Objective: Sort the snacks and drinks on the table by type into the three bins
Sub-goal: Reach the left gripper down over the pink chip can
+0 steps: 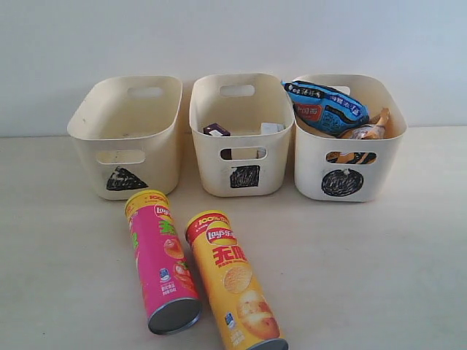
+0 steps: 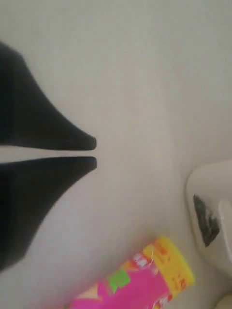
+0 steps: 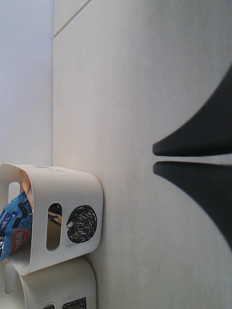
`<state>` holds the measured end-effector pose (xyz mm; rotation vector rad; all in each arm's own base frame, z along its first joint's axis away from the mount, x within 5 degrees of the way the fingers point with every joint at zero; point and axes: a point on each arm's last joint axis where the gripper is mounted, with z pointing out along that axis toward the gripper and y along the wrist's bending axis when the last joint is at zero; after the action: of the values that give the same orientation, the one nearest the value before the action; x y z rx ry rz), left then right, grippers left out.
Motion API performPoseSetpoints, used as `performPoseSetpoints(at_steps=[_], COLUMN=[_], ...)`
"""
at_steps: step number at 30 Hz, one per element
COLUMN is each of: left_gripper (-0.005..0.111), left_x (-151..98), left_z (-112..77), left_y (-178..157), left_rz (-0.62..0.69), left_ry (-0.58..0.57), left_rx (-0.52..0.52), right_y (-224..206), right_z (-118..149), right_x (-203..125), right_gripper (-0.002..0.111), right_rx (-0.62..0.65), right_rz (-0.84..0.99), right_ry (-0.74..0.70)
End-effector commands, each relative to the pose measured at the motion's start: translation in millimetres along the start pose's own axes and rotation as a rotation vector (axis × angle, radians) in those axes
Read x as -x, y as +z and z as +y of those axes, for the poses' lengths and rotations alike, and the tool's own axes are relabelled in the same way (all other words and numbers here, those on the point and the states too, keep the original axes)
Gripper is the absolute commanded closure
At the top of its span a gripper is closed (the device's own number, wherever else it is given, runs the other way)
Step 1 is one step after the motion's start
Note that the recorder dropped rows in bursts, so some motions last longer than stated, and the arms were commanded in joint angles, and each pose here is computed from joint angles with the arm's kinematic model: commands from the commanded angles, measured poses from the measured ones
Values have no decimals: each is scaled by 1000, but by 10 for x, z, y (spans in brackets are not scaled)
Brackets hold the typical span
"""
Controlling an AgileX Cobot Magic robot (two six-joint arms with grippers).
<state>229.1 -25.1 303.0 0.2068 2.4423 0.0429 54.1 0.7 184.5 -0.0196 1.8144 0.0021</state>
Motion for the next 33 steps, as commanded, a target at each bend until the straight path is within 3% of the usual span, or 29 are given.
performPoseSetpoints(at_steps=[1,6,13,19,23,27,29,30,33], left_gripper=[103,103,103,99,70,18,2,-3,3], left_x=[-19,-4,85,192,223,220,223,231,254], left_z=[-205,-520,-941,-1083,-1147,-1171,-1175,-1172,-1173], left_y=[75,221,502,805,976,1076,1100,1122,1193], left_rz=[97,147,143,177,232,253,247,236,212], left_ry=[-10,75,155,127,103,77,70,64,-12], left_rx=[-180,-288,-346,-344,-352,-346,-344,-341,-317], right_y=[0,0,0,0,0,0,0,0,0], right_z=[-2,-2,-2,-2,-2,-2,-2,-2,-2], right_x=[-9,-9,-9,-8,-8,-8,-8,-8,-8], right_gripper=[107,107,107,107,107,107,107,107,107], right_rx=[-3,-3,-3,-3,-3,-3,-3,-3,-3], right_rz=[-4,-4,-4,-4,-4,-4,-4,-4,-4], right_ry=[4,4,4,2,4,4,4,4,4])
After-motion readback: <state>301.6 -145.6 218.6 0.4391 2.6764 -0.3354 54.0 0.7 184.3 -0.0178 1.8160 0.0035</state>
